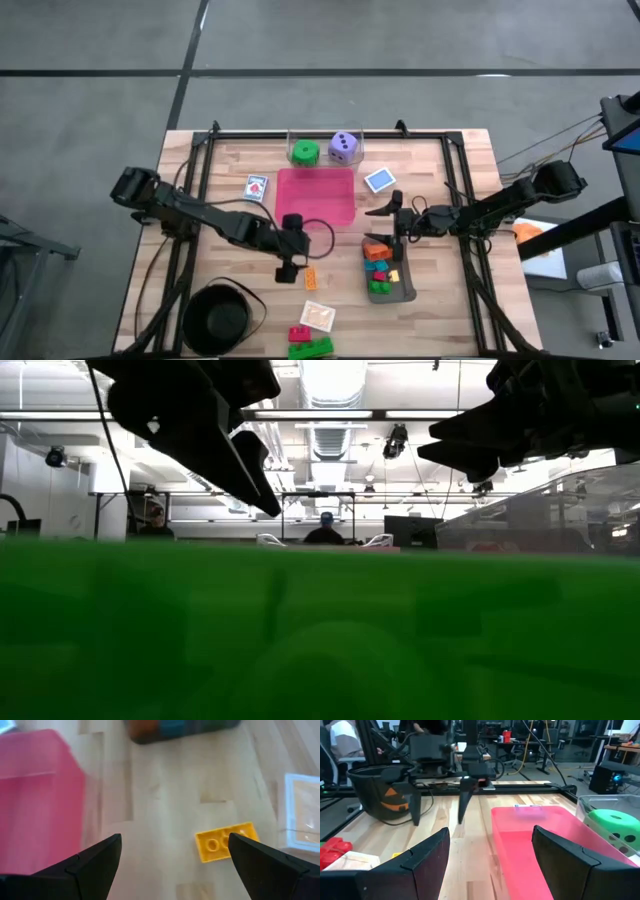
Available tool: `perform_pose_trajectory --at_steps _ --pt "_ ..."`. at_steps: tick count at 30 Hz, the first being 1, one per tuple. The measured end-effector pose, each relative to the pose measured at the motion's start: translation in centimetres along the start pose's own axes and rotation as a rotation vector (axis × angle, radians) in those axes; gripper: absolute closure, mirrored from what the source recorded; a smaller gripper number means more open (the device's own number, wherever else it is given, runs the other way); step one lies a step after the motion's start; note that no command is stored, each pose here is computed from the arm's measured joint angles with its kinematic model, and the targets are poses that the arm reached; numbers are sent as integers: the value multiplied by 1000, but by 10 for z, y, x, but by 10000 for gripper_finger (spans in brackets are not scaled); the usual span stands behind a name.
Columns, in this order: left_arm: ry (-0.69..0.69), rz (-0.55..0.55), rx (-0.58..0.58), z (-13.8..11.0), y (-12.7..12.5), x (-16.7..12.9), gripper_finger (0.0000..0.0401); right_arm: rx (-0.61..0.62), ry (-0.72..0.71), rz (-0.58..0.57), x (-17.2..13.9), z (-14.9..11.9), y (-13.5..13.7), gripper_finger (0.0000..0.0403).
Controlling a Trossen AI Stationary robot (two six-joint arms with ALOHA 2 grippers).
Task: Pick & Place Toys
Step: Put the big yellow game piece into the black bin
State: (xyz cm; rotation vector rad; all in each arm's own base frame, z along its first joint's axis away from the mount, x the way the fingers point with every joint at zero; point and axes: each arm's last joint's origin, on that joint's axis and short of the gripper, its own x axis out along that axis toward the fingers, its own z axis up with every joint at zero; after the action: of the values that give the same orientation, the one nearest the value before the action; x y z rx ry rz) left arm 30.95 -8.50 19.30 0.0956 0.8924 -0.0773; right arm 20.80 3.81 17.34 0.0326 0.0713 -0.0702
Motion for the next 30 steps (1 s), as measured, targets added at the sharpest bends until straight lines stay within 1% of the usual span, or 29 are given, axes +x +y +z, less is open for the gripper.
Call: perform_pose_trajectory --at_steps 8,11,20,25,30 --pt "46 -67 62 2 -27 15 33 17 2 4 0 0 0 121" --pt "61 -76 61 1 -34 21 33 21 2 4 0 0 0 121" --pt "92 -101 18 -8 -43 42 33 30 11 14 0 -1 1 121" --pt "94 -103 23 -9 -44 45 33 40 16 45 0 -1 2 121" --pt "78 -106 16 -7 -44 45 33 43 16 47 0 -2 2 121"
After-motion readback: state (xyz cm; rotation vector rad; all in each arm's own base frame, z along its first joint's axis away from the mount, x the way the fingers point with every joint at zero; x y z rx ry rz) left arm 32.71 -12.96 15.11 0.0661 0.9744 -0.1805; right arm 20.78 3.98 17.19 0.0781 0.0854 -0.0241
